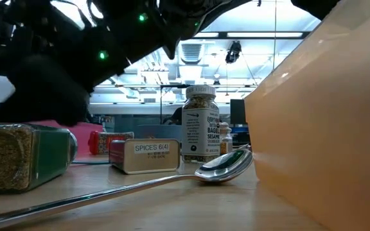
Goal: Pick & Place Food Item
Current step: Put the orange noodle pack into the orange bin
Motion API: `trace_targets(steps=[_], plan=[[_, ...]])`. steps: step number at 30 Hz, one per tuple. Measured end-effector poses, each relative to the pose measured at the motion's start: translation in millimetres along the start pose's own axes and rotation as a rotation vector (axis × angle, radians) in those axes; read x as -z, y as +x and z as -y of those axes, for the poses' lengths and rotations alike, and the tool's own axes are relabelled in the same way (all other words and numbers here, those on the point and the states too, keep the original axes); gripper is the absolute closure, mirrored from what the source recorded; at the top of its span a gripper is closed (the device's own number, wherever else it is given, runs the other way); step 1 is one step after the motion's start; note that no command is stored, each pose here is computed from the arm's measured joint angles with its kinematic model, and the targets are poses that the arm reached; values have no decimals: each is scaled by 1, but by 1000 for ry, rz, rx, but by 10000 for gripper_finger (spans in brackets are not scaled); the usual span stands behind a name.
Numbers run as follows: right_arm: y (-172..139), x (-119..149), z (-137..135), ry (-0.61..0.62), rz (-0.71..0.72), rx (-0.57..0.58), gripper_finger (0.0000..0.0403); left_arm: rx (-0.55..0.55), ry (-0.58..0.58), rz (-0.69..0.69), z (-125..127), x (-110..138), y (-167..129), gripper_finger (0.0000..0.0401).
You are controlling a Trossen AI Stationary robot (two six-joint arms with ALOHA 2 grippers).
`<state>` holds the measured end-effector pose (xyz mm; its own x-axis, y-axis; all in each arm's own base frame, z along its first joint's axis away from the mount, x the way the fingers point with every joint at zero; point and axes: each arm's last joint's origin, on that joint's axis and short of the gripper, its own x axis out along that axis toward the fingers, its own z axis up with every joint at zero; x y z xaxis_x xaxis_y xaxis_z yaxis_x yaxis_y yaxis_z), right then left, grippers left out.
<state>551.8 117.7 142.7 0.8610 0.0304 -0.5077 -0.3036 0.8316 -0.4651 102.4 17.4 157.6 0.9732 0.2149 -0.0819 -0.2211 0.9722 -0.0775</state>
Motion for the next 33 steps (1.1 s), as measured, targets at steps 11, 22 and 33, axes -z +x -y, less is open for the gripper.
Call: trace_targets(steps=[11,22,33], plan=[[3,10,21,-210,96,-131,138,0,0,0,0,0,0,29],[6,19,38,-236,98,-108,138,0,0,0,0,0,0,29],[25,34,31,-245,155,-100,138,0,0,0,0,0,0,29]])
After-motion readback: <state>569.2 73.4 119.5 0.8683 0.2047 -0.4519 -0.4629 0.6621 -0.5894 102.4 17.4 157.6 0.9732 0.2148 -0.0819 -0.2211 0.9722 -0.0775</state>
